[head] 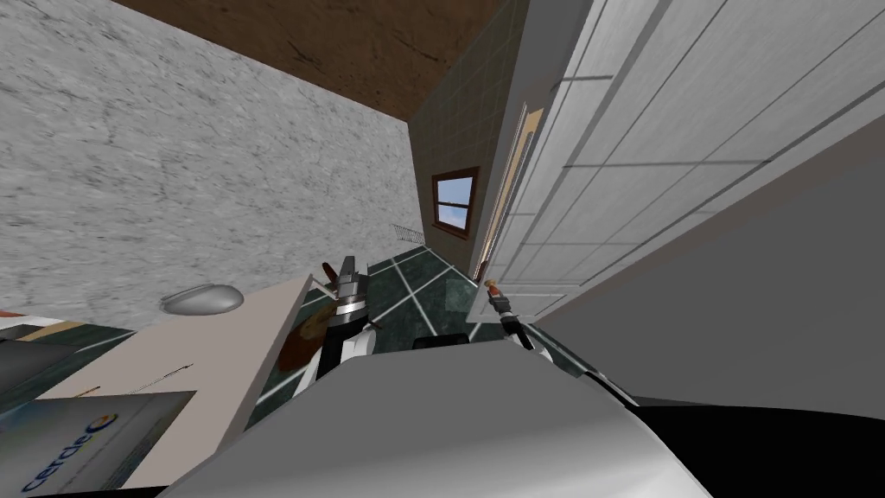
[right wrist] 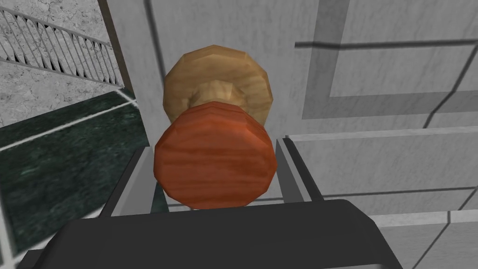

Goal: Pull the door open

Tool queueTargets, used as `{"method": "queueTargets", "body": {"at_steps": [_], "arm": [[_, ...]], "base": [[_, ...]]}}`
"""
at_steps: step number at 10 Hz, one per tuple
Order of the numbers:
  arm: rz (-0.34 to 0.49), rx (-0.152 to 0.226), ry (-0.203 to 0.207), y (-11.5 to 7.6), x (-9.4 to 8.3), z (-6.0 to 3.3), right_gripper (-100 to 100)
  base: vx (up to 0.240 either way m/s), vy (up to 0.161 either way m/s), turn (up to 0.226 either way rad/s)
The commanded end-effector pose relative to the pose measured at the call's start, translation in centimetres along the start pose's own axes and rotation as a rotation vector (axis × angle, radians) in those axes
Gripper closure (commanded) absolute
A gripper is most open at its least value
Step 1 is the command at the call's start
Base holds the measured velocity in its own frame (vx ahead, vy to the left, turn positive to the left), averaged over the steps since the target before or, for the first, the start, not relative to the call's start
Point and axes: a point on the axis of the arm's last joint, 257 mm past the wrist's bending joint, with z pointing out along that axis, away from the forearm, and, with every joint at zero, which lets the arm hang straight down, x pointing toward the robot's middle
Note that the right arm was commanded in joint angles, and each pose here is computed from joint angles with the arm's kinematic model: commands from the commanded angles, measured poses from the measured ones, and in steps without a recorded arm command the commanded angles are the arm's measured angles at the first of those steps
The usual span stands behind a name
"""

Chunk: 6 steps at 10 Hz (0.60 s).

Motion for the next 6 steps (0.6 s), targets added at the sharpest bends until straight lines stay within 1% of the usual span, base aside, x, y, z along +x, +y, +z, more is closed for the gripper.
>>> {"method": "queueTargets", "body": {"at_steps": [1,3,6], "arm": [[-0.001,0.021,0.004,0.0,0.1,-0.58,100],[-0.002,0.05,0.008,0.0,0.2,-1.4,100],[-0.001,0.098,0.012,-0.1,0.4,-2.77,100]], "base": [[-0.137,-0.043,0.097],[-0.207,-0.048,0.102],[-0.201,-0.07,0.099]]}}
